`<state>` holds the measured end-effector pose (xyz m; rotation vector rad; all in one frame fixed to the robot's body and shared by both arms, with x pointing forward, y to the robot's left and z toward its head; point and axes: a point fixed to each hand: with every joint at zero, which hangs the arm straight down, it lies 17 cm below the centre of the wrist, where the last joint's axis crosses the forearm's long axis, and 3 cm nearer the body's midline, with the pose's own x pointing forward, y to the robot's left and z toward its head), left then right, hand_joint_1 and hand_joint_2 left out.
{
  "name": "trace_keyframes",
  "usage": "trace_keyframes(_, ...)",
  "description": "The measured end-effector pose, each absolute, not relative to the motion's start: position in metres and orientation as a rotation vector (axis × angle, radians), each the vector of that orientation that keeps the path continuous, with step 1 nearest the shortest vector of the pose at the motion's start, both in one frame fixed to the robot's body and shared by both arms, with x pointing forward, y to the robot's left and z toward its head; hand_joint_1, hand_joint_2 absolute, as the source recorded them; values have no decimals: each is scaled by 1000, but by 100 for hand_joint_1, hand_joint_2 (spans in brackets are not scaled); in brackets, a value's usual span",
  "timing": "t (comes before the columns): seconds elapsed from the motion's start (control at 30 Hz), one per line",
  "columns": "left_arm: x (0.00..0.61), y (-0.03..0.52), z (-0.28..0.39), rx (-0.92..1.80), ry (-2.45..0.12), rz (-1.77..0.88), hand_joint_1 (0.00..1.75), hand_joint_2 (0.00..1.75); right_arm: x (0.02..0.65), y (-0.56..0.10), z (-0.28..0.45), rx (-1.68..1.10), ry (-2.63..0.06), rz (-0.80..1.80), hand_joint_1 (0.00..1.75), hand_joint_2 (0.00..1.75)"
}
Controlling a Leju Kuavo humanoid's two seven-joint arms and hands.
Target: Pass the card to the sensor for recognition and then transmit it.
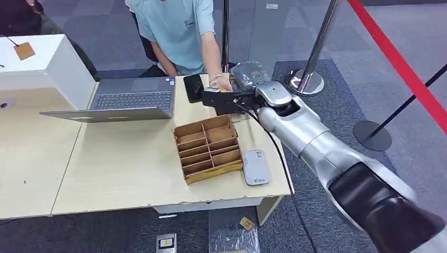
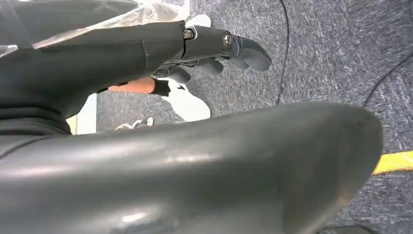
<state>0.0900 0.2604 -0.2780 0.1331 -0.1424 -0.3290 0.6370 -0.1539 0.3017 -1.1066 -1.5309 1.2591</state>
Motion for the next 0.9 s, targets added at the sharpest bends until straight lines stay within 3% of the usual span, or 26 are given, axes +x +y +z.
trace_keyframes(0.33,90,260,-278,132,-140,-325,0,0,636,-142,300,-1118,-1533,1298,175,175)
trace_keyframes(0.37,90,260,-278,131,-141,-324,0,0,635,-138,298,-1110,-1538,1307,68,175)
trace_keyframes(0.4,90,260,-278,131,-140,-321,0,0,634,-134,295,-1102,-1540,1315,0,175)
trace_keyframes(0.9,89,259,-278,129,-139,-319,0,0,629,-120,289,-1096,-1564,1320,0,175)
